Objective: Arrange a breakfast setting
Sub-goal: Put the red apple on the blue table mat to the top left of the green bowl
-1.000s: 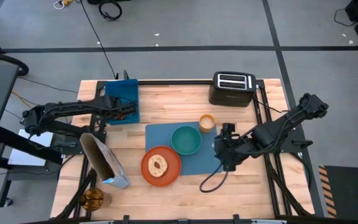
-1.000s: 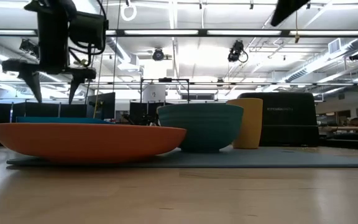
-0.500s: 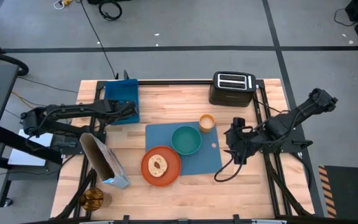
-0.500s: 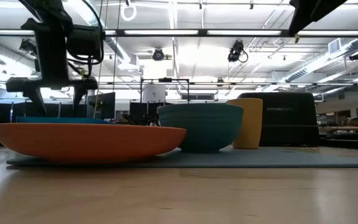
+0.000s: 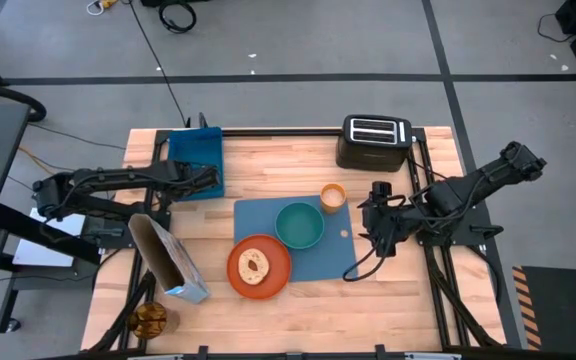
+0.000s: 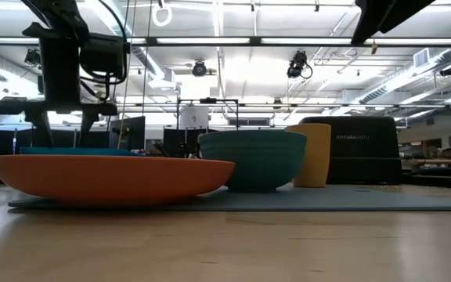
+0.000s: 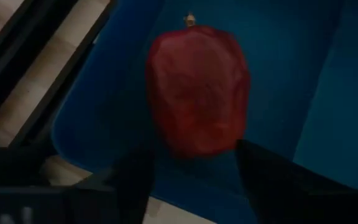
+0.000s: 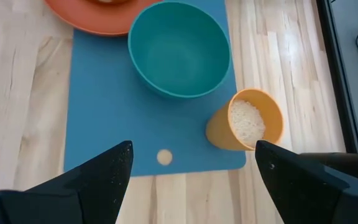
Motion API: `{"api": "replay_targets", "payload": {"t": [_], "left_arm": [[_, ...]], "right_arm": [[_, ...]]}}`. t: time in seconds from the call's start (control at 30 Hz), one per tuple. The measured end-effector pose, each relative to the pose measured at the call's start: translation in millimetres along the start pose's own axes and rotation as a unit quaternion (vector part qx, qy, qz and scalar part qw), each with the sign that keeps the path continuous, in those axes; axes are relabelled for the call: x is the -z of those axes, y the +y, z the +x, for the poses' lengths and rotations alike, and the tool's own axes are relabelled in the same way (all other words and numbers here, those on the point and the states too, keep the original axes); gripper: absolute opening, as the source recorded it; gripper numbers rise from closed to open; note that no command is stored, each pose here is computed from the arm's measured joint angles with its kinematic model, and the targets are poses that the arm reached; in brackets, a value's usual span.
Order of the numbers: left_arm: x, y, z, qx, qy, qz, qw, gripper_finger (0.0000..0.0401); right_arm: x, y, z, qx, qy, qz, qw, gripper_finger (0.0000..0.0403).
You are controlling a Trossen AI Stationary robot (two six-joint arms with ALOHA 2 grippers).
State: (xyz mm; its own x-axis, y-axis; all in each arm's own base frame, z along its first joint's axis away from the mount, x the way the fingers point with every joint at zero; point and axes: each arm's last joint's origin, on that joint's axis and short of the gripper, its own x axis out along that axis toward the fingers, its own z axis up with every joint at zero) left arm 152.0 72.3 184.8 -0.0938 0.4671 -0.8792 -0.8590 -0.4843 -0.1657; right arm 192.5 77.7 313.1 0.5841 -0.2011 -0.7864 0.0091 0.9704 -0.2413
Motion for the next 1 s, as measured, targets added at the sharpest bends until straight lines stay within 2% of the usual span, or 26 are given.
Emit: {"api": "replay_targets", "payload": {"t": [0.17,0.3,0.53,0.77,1.0], "left_arm": [[-3.3,-1.6,3.4,0.003,0.000,-0.018,1.000,0.0311],[-8.8,-8.1,6.5,0.023,0.005,-0.018,1.000,0.0349],[-22.1,-6.0,13.6,-0.004,0.012,-0.039,0.999,0.0355],[-34.7,-2.1,23.9,-0.043,0.065,-0.034,0.996,0.0355],[-49.4,-2.9,32.8,-0.031,0.112,-0.026,0.993,0.0355]], "right_arm": [[-0.3,-1.9,0.9,0.002,0.002,-0.002,1.000,0.0346],[-0.6,-3.2,1.4,0.003,0.003,-0.003,1.000,0.0346],[-0.7,-3.8,1.8,0.001,0.004,-0.002,1.000,0.0346],[-0.5,-3.3,1.8,-0.008,0.006,-0.006,1.000,0.0346],[-1.0,-3.8,2.2,-0.008,0.006,-0.016,1.000,0.0346]]}}
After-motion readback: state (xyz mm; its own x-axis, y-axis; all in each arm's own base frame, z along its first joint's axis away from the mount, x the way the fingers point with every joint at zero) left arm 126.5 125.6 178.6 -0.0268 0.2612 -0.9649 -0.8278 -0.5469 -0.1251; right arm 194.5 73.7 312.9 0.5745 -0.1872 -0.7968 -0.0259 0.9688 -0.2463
